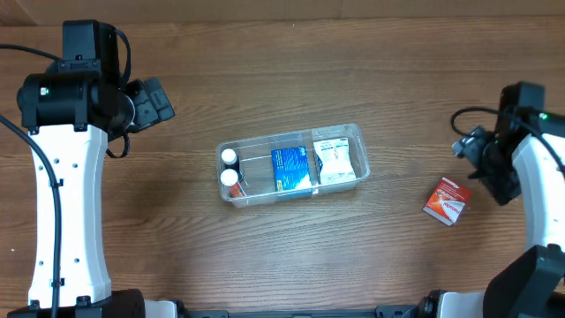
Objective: Pack container
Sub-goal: 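Grasp the red Panadol box with the right gripper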
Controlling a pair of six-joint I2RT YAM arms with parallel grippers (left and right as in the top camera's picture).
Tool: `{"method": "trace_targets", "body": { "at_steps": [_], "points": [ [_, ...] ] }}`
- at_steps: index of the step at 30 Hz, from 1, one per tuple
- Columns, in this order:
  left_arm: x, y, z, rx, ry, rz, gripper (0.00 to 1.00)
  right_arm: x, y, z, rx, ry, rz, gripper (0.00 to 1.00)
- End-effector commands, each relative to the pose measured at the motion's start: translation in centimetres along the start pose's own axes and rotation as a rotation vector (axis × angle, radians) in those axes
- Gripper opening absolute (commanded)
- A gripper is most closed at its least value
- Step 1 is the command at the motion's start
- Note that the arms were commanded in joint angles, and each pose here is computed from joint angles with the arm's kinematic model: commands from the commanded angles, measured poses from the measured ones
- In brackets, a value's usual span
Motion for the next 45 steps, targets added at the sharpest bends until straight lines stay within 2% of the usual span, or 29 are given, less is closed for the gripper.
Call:
{"method": "trace_targets", "body": {
  "at_steps": [1,9,25,39,42,45],
  "points": [
    [0.0,0.3,0.1,-0.017,0.002,-0.009,1.00,-2.1,-1.0,-0.7,0.168,-0.024,0.020,1.00],
    [0.0,0.3,0.1,-0.017,0.002,-0.009,1.00,-5.0,-1.5,-0.7,0.288,0.001,-0.005,1.00],
    [0.0,0.5,0.0,-0.016,-0.001,-0.020,1.00,-6.4,-2.4,-0.6,0.312,0.029,0.021,1.00],
    [0.0,0.5,0.0,-0.016,-0.001,-0.020,1.00,-10.7,-3.5,-0.3,0.333,-0.032,0.155,1.00],
    [0.0,0.5,0.0,-0.016,-0.001,-0.019,1.00,-10.8,-3.5,-0.3,0.332,-0.032,0.157,0.96],
    [0.0,0.5,0.0,-0.017,-0.001,-0.019,1.00,-10.8,-3.5,-0.3,0.328,-0.031,0.159,0.87]
  ]
}}
Point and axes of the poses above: each gripper's point midway between its finger pads, its own x axis back along the fingers, its own z axis along the line the jaws close on, y = z × x, the point moved 6 cm from there along x, back along the fingers, and after that the axes turned 10 degrees about -x, right-handed, at the moved point
